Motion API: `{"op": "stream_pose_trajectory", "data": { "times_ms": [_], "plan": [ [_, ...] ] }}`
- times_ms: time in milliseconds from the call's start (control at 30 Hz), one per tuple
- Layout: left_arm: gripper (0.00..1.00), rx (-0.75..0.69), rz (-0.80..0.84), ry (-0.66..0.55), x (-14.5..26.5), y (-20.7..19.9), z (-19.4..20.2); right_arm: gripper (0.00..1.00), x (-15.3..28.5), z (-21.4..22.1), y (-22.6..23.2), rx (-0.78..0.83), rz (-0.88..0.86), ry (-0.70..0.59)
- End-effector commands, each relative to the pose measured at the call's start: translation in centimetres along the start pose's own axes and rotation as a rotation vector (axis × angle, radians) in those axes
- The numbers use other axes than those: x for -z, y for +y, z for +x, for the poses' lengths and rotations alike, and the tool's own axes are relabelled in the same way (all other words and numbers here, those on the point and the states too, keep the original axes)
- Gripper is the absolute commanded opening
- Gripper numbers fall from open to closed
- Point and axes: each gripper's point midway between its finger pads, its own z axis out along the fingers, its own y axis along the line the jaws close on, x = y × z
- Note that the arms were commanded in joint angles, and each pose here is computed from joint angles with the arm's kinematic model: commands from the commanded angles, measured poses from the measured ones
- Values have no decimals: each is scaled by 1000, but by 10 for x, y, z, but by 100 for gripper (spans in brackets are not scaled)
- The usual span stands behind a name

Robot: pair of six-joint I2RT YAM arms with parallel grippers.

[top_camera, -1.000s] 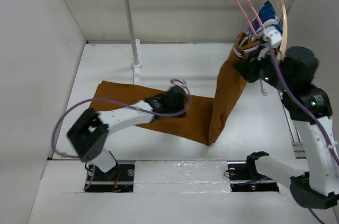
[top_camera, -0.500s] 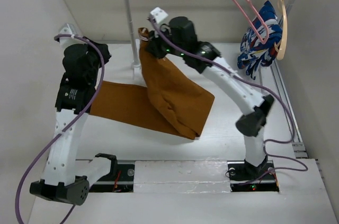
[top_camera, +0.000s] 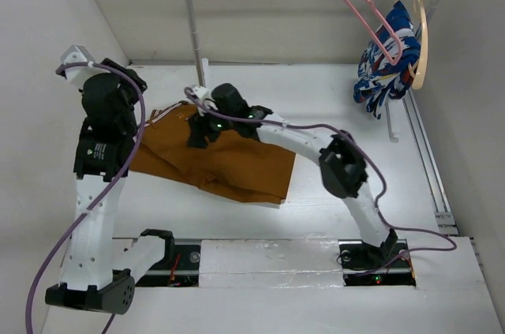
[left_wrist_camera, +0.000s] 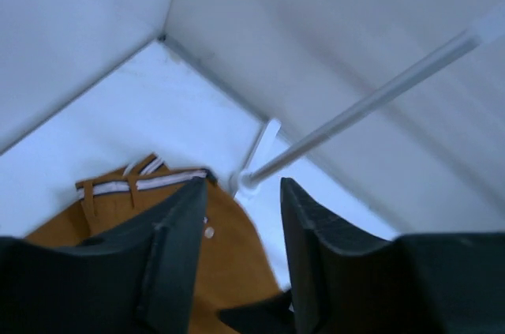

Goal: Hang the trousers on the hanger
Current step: Fold the trousers at the center of the board.

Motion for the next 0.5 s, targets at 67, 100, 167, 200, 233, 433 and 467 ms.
{"op": "stream_pose_trajectory", "data": {
  "times_ms": [67, 100, 167, 200, 233, 433, 467],
  "plan": [
    [41, -120, -22, 343, -43, 30, 143, 5, 122, -38, -4, 101, 58, -140],
    [41, -132, -55, 397, -45, 41, 164, 0, 126, -22, -7, 125, 74, -96],
    [41, -186, -216, 477, -48, 80, 198, 0, 139, 12, -11, 143, 109, 6],
    [50, -160, -287, 466, -49, 94, 202, 0, 149, 28, -8, 173, 126, 40],
    [53, -144, -373, 466, -52, 125, 206, 0, 152, 37, -4, 188, 132, 60],
    [68, -18, -391, 554, -62, 167, 235, 44, 167, 96, 7, 196, 152, 183],
    [71, -24, -405, 571, -65, 171, 241, 54, 165, 96, 11, 207, 142, 175]
  ]
}}
